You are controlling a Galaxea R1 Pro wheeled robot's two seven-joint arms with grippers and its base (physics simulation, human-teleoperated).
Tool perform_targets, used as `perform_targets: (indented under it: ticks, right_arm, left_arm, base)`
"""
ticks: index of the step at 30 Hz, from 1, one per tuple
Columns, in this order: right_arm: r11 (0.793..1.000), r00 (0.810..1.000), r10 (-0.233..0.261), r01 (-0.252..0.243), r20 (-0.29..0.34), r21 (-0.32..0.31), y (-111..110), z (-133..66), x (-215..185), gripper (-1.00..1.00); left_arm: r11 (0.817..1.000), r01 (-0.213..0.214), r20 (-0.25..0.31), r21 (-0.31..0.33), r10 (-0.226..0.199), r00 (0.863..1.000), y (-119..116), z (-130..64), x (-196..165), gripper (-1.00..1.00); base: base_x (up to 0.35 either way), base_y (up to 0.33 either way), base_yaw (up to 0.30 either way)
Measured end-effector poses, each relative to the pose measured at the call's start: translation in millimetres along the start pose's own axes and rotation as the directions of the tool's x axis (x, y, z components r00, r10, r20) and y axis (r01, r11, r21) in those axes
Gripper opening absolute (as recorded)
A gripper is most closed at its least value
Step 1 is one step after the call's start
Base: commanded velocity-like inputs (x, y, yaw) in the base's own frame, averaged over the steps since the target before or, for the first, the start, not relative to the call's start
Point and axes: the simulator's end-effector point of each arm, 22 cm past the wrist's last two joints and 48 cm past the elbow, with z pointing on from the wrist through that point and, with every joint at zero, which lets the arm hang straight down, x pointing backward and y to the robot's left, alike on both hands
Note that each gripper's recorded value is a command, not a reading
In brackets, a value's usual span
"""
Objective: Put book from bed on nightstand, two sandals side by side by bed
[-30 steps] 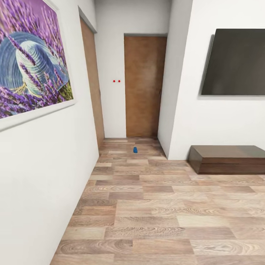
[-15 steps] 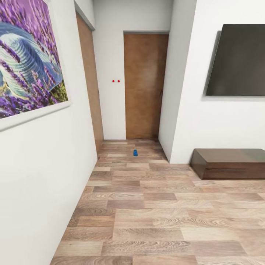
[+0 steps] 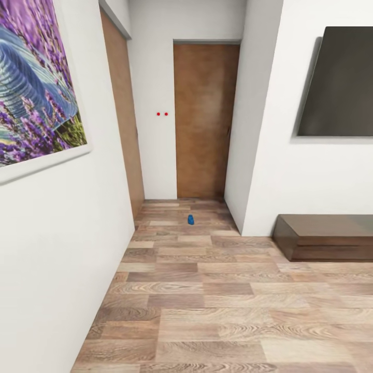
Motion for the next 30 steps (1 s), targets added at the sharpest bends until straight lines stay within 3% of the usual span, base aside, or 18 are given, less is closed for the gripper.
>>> perform_targets:
  ticks: [14,30]
  right_arm:
    - [1.0,1.0,0.0,0.0,0.0,0.0,0.0,0.0,0.0,1.0]
    - [1.0,1.0,0.001,-0.001,0.024,-0.001,1.0,-0.1,-5.3,1.0]
  left_arm:
    - [1.0,0.0,-0.001,0.0,0.0,1.0,0.0,0.0,0.3,1.0]
    - [1.0,0.0,-0.001,0.0,0.0,1.0,0.0,0.0,0.5,1.0]
  base:
    - [0.318,-0.027,0.0]
    - [0.274,-0.165,0.0]
